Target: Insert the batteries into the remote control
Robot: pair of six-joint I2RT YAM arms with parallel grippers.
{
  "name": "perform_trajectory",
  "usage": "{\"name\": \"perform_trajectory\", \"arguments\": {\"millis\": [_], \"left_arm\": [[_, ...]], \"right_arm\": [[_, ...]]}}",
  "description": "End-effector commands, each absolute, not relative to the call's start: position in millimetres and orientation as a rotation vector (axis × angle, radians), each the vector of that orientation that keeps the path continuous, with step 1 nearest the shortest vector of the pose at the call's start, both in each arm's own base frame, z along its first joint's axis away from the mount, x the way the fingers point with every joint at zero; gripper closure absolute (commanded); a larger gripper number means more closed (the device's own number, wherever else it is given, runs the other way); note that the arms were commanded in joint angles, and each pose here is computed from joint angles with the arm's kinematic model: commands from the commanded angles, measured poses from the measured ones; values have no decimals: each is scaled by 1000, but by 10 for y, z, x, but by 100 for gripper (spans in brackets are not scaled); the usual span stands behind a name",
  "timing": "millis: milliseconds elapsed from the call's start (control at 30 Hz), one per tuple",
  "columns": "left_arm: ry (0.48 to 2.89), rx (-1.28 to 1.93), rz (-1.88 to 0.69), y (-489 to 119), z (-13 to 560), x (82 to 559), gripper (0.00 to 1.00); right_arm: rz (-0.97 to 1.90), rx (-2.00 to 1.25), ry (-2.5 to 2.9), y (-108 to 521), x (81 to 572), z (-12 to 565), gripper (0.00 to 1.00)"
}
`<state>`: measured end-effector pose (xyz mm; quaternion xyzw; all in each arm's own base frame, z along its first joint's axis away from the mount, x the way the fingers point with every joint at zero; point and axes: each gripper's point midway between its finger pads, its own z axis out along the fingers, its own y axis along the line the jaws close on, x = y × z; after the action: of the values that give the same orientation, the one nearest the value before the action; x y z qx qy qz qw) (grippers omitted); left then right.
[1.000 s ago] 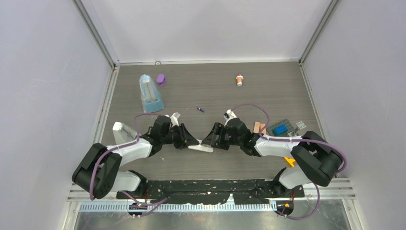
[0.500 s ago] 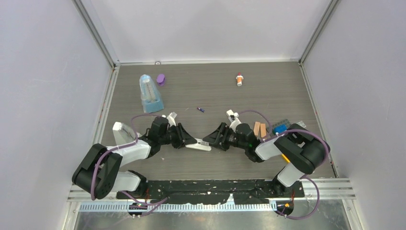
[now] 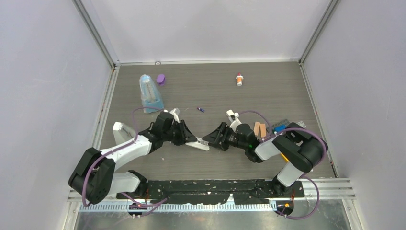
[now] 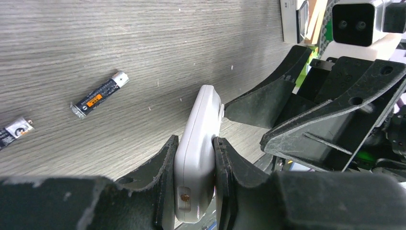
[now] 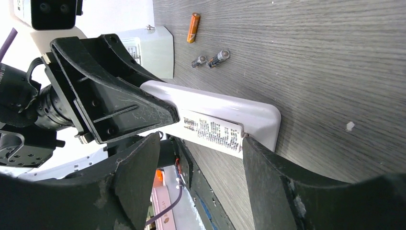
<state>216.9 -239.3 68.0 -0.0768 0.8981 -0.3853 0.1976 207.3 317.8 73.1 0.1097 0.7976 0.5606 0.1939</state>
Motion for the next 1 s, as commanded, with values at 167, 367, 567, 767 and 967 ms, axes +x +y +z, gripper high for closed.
{"name": "perform_trajectory", "arguments": {"millis": [167,367,567,767,967], "left_arm": [[2675,-177,-619,-1928,294,2096,100],[2653,-136,-586,-1925,395,2193,100],[2622,-2,-584,-1971,567,2285,100],[2591,125,-544,-1938,684,2328,100],[2519,377,-617,-2012,978,2253,100]], "right_arm": [[1847,85,1890,3382,2150,1868,32],[1508,139,2065,3148,2403,1527,30],[938,92,2159,2684,2795,1323,27],[718,66,2173,2417,2885,1257,25],[906,-292,2049,2643,2582,1536,18]]}}
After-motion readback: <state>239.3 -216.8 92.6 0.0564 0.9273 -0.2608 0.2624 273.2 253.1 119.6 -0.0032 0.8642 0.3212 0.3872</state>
